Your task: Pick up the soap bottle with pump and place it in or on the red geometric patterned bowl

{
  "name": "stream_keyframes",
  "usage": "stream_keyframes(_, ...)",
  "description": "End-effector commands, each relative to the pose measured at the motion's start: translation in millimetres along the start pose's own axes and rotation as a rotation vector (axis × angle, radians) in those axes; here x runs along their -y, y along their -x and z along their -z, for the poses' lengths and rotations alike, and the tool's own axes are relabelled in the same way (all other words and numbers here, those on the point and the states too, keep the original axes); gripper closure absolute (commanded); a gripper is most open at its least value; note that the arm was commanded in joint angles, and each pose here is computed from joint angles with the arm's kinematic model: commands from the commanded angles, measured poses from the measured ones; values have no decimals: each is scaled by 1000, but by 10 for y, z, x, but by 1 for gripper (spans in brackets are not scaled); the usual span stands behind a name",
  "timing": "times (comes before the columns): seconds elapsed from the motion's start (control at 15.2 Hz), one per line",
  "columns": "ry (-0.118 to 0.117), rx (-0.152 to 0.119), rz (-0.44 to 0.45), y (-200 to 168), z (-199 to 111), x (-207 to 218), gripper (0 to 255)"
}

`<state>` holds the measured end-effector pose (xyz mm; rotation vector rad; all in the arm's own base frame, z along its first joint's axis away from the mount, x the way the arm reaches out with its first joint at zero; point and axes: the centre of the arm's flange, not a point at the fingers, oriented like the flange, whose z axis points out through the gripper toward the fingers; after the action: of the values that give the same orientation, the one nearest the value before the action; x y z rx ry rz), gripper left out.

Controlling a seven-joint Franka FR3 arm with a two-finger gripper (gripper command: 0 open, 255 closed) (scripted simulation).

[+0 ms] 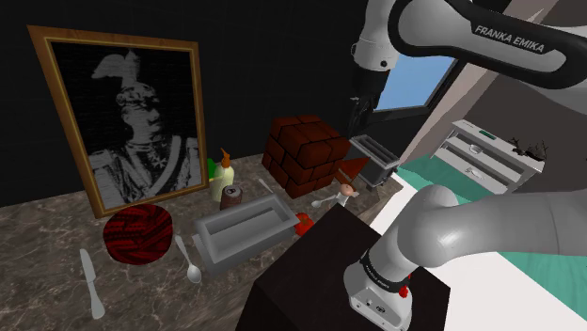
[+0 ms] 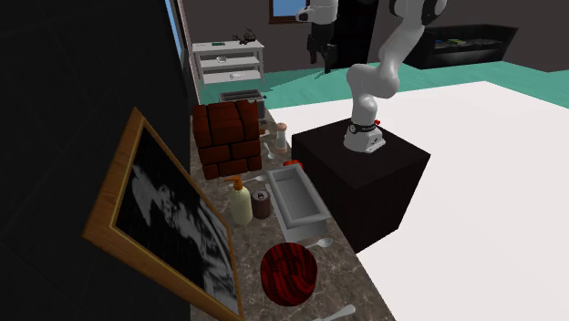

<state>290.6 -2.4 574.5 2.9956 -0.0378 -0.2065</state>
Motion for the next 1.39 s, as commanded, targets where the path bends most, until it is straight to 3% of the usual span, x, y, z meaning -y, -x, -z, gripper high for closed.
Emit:
stream_keyframes(0.0,0,0,0,0,0,0,0)
stream_keyframes(1.32,-77,-68,38,-2071,-1439,314,0)
